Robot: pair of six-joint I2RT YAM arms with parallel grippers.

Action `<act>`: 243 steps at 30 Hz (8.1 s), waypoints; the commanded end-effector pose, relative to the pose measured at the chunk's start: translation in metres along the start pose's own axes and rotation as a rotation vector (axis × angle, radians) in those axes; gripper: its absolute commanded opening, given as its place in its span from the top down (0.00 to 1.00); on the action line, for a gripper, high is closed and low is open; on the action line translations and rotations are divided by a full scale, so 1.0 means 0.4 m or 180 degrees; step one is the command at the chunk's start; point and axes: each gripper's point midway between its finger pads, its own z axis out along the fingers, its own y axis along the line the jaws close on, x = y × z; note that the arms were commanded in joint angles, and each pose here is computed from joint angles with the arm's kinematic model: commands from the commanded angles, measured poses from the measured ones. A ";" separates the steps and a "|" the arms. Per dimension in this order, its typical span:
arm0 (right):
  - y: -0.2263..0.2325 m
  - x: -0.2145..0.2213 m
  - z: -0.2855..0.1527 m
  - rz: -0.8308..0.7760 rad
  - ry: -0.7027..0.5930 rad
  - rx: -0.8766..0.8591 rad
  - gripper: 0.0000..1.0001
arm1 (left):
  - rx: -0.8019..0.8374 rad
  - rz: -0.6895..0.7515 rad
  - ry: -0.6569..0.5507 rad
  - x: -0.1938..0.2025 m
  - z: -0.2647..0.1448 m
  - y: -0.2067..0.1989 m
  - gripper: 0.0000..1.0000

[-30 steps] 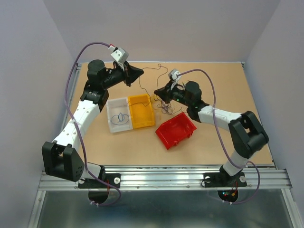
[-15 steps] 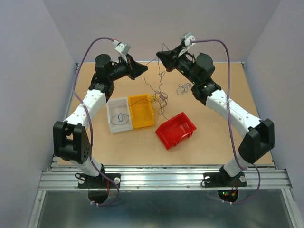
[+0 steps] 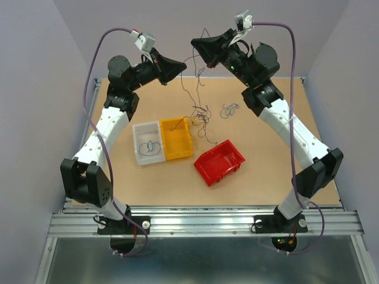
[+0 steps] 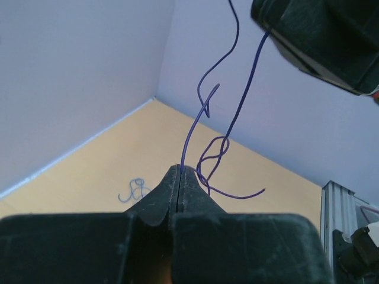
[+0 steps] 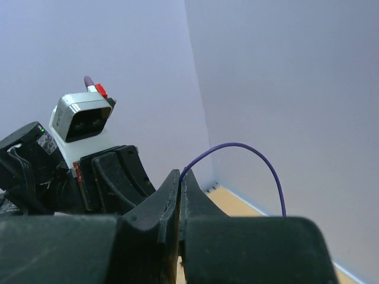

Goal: Untangle the cables

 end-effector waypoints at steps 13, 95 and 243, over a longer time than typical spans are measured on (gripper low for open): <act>0.091 -0.135 0.004 0.0232 -0.0426 -0.0396 0.99 | -0.0125 0.0177 -0.0171 0.010 -0.032 -0.005 1.00; 0.061 0.907 -0.334 0.0689 0.2551 0.0517 0.54 | -0.1413 0.1223 0.2138 0.580 -0.371 0.171 1.00; -0.240 0.590 -0.349 -0.0216 0.1176 0.1614 0.29 | -0.0294 0.1075 0.0466 0.291 0.009 0.021 1.00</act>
